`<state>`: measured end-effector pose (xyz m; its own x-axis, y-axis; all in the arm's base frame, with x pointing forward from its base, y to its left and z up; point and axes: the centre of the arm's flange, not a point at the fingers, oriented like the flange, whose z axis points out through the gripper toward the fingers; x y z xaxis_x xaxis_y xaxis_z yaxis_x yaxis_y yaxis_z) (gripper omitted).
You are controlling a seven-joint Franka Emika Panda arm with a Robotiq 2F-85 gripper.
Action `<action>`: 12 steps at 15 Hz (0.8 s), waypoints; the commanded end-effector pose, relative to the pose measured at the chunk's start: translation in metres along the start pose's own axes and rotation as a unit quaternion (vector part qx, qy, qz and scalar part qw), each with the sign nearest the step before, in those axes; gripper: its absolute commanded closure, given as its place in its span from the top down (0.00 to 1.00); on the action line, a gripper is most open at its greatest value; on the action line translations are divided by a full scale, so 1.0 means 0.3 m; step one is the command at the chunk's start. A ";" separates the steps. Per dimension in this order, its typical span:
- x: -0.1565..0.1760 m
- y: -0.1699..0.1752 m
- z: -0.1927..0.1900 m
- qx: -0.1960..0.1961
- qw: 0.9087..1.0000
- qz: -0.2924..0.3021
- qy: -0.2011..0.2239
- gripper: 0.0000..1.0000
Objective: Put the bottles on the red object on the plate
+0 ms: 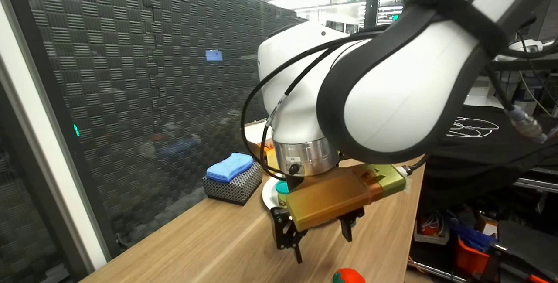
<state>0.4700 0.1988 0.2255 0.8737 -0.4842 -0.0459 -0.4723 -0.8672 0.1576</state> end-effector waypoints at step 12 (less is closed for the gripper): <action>-0.084 -0.003 0.032 -0.033 0.997 -0.068 -0.030 1.00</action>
<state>0.4543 0.2135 0.2101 0.9093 -0.3993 -0.1174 -0.3716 -0.9059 0.2032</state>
